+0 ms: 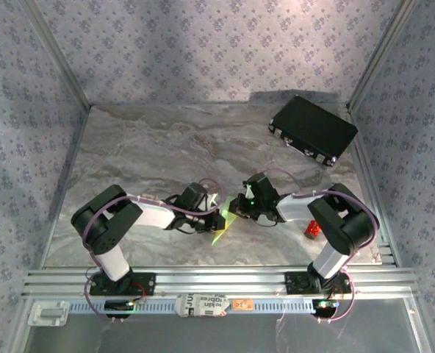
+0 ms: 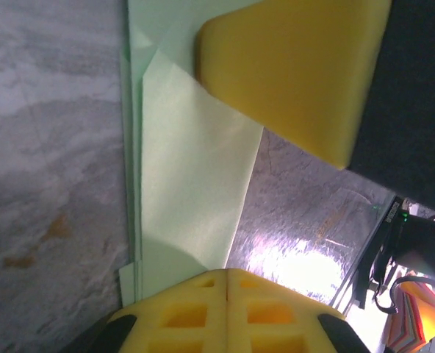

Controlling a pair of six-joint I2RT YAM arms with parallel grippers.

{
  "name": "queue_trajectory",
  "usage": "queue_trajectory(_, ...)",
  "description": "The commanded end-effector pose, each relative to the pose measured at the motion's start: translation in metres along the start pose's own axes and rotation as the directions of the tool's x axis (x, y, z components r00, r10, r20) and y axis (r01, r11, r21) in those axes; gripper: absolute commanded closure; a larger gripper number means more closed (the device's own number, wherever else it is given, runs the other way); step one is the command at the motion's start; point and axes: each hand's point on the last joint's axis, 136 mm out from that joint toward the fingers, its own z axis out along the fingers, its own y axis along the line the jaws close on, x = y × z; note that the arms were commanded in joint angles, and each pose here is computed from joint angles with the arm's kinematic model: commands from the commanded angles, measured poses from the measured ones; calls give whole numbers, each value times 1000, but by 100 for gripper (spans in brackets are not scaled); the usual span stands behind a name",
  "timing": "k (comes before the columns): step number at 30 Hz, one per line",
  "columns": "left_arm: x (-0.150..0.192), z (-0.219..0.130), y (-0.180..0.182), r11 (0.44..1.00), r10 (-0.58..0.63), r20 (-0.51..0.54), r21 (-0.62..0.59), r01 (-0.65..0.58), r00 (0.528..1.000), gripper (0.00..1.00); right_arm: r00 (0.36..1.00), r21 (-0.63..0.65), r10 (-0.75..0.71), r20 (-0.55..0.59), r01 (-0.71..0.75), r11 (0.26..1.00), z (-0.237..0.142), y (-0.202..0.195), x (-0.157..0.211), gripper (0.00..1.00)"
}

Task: Fold a paper plane with a square sheet of paper (pick it up from the middle)
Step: Fold the wing for the fifth time at the center of the table.

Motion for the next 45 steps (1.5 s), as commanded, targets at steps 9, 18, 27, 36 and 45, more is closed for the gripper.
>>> queue_trajectory(9, -5, -23, -44, 996, 23, -6, 82, -23, 1000, 92, 998, 236, 60, -13, -55, 970, 0, -64, 12, 95)
queue_trajectory(18, -1, 1, -13, 999, -30, -47, 28, 32, 998, 92, 998, 243, 63, -16, -57, 968, 0, -68, 14, 95)
queue_trajectory(27, 34, -3, 31, 995, -83, -88, -66, 77, 993, 93, 998, 254, 66, -25, -58, 965, 0, -72, 14, 96)
queue_trajectory(36, 43, -24, 30, 994, -55, -65, -96, 49, 996, 93, 998, 251, 62, -28, -53, 967, 3, -72, 12, 96)
queue_trajectory(45, 13, -42, -13, 999, -18, 44, -28, 20, 999, 95, 998, 249, 63, -30, -53, 967, 4, -73, 13, 96)
